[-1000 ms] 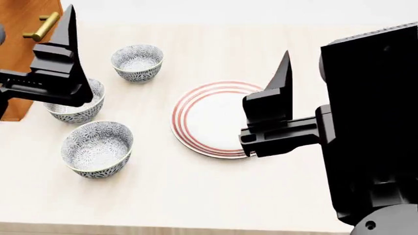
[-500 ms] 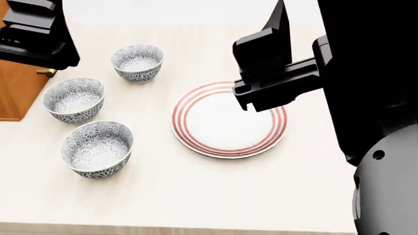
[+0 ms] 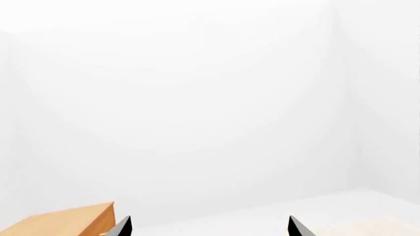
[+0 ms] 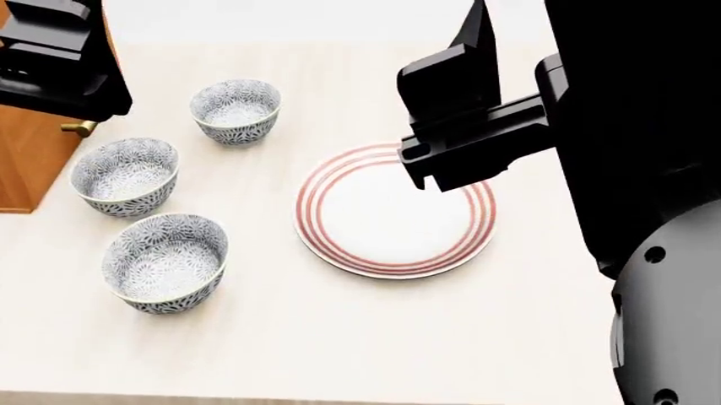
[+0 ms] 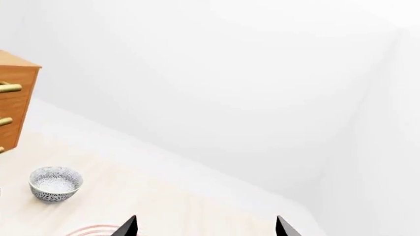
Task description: Put the bowl at the front on the plate.
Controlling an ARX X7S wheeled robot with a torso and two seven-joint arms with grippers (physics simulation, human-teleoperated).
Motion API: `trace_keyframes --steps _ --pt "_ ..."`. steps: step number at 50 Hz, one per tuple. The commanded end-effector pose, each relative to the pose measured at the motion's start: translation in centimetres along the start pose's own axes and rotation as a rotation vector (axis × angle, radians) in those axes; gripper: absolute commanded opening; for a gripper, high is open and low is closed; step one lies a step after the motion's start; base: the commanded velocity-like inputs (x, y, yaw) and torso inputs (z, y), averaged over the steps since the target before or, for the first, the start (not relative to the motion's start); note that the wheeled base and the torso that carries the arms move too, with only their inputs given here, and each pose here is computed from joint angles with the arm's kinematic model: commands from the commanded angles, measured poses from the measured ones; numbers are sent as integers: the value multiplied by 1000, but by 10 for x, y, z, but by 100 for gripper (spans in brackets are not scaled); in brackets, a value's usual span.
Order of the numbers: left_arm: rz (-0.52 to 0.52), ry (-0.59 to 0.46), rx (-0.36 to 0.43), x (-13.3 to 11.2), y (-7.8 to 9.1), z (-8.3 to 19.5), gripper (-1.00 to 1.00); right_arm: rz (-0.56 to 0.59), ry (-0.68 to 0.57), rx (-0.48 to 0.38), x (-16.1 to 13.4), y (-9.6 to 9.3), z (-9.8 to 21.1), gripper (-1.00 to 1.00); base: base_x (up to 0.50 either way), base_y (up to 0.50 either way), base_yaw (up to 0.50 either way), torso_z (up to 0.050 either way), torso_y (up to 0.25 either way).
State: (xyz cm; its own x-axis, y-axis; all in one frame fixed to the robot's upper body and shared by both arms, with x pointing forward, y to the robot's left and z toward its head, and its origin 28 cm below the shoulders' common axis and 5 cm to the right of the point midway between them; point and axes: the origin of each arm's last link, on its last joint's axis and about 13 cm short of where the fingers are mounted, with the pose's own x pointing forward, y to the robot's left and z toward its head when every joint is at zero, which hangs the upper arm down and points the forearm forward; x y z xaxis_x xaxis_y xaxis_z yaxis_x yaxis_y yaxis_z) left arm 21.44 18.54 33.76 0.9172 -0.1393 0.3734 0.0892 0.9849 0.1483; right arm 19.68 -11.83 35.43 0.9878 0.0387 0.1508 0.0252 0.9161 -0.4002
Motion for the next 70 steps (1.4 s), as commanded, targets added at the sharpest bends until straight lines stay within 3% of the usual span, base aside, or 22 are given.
trace_keyframes --steps 1,70 --pt "-5 -3 8 -1 0 -1 100 4 1 1 1 0 0 100 62 0 0 0 0" --pt "8 4 12 0 2 -6 100 -3 5 4 1 -1 0 100 63 0 0 0 0"
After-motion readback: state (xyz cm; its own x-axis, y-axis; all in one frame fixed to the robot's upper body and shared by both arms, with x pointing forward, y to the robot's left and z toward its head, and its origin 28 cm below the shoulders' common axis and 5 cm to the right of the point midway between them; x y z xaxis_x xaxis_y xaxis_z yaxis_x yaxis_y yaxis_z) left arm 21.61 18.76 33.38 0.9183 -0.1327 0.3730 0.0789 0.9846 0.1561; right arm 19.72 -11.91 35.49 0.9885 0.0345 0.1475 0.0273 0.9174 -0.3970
